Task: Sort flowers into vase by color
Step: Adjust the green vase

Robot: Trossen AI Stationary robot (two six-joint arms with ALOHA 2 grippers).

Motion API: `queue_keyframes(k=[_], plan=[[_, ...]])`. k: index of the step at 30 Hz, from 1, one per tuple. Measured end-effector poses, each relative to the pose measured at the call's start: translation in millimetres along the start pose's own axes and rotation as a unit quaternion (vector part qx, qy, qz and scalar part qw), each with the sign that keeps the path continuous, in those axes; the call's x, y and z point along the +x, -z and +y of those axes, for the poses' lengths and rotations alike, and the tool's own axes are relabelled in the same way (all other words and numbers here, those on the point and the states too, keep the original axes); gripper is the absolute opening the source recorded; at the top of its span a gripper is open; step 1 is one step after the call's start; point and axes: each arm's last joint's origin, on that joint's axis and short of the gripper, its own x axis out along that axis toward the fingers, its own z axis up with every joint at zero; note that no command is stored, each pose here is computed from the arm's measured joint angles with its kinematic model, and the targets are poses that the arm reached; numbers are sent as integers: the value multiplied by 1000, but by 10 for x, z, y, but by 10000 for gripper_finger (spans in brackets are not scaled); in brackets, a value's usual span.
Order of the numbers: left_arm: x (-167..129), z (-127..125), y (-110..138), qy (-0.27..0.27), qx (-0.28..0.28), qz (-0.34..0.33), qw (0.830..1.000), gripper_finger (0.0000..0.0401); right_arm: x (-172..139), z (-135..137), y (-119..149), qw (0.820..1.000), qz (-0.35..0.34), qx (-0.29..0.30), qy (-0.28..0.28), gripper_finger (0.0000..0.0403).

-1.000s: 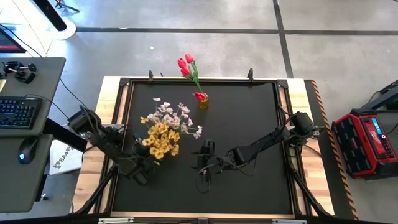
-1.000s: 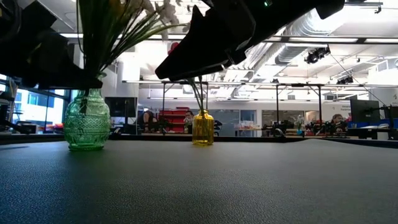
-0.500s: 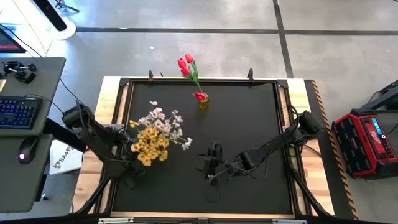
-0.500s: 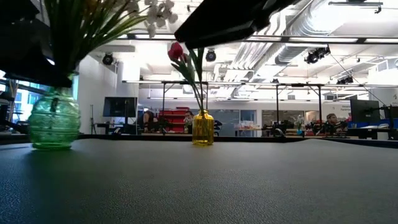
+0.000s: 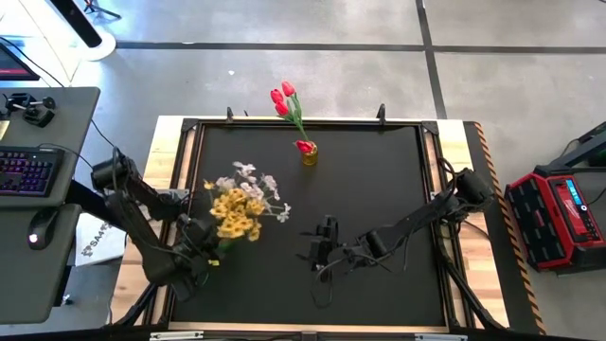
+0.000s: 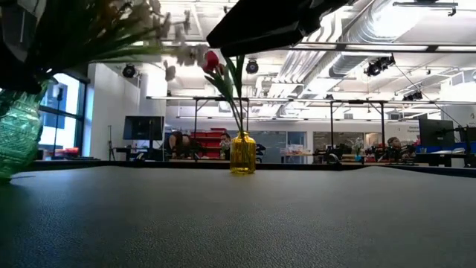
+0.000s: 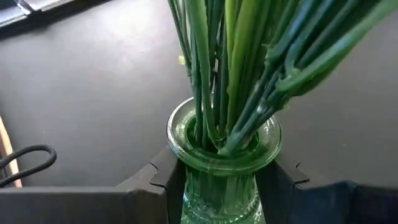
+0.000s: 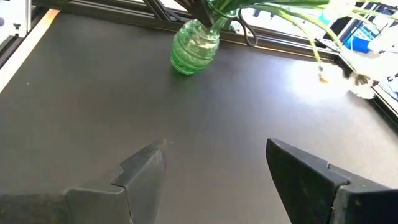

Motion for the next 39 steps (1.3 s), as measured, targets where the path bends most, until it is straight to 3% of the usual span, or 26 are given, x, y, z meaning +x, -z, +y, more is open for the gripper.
queue_keyframes(k=[9, 13, 21, 39], plan=[[-22, -64, 278, 39, -20, -75, 996, 125, -2, 3, 0, 1000, 0, 1, -1, 259], [-86, -164, 380, 56, -3, -95, 994, 125, -2, 3, 0, 1000, 0, 1, -1, 259], [-390, -407, 482, 84, 63, -84, 991, 126, -2, 5, -22, 1000, -10, 8, -2, 259], [-520, -314, 703, 88, 49, -75, 992, 157, -3, 12, -41, 1000, -18, 6, -13, 259]])
